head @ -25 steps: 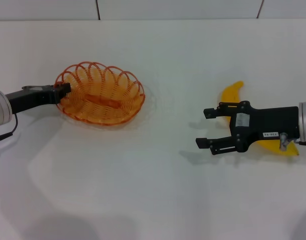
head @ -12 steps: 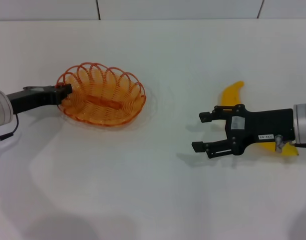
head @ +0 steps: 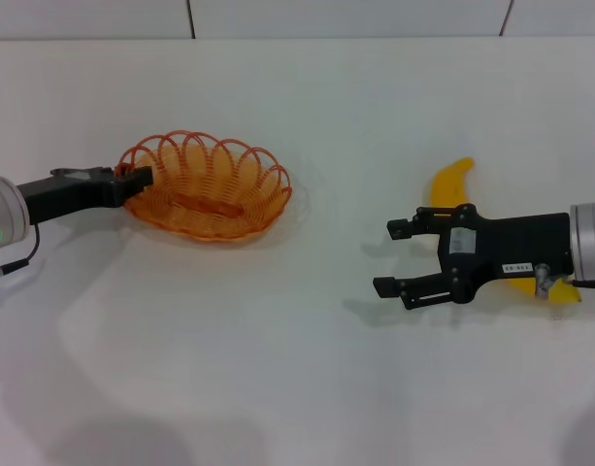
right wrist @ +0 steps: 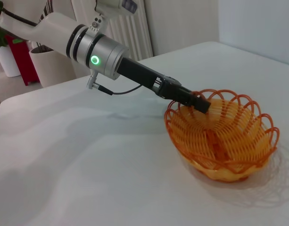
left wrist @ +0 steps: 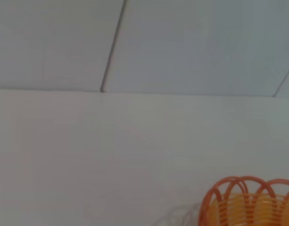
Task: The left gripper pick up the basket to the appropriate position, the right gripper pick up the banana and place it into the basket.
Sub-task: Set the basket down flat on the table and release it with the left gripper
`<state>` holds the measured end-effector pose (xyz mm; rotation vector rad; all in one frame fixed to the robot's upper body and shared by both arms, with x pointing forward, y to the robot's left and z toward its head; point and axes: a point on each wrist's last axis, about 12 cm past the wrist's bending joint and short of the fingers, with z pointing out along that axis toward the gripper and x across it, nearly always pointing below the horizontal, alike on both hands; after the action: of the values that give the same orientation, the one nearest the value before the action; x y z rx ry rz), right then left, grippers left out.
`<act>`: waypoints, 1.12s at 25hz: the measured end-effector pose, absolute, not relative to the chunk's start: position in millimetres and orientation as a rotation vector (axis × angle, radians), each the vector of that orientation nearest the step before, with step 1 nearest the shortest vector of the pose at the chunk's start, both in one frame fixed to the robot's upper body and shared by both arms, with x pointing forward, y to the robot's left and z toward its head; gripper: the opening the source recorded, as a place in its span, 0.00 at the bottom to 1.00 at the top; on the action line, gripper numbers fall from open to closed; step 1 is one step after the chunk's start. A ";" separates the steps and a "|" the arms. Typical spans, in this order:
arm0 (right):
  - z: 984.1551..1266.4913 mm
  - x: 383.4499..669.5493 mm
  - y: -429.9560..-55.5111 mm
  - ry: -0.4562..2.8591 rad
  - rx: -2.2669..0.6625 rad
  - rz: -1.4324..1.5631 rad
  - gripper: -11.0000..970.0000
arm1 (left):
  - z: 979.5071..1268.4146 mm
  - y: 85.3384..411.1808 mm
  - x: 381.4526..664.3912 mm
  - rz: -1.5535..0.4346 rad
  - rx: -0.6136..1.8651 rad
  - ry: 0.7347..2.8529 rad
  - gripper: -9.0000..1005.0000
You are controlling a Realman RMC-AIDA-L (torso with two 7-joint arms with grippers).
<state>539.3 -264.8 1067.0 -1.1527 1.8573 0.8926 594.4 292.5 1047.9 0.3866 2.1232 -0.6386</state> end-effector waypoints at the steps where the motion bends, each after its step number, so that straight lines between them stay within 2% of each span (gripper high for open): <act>1: 1067.0 539.3 -264.8 1.857 -1.153 0.892 0.91 | 1047.9 292.3 594.5 -0.638 0.389 2.122 0.17; 4: 1067.0 539.3 -264.8 1.857 -1.154 0.892 0.91 | 1048.1 291.6 594.8 -0.639 0.392 2.121 0.23; 9: 1066.8 539.1 -264.4 1.857 -1.154 0.893 0.91 | 1048.2 289.4 594.7 -0.636 0.406 2.110 0.46; 12: 1065.7 538.1 -264.9 1.861 -1.151 0.895 0.91 | 1047.7 286.8 594.1 -0.631 0.428 2.099 0.70; 17: 1064.0 538.7 -266.3 1.872 -1.140 0.877 0.91 | 1050.4 291.2 594.3 -0.601 0.445 2.081 0.89; 28: 1061.0 538.6 -268.5 1.888 -1.116 0.862 0.91 | 1058.4 316.2 576.4 -0.602 0.445 2.015 0.89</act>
<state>538.6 -268.5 1061.0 -1.1162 1.8880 0.8617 576.4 316.2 1058.4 0.4448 2.0145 -0.6016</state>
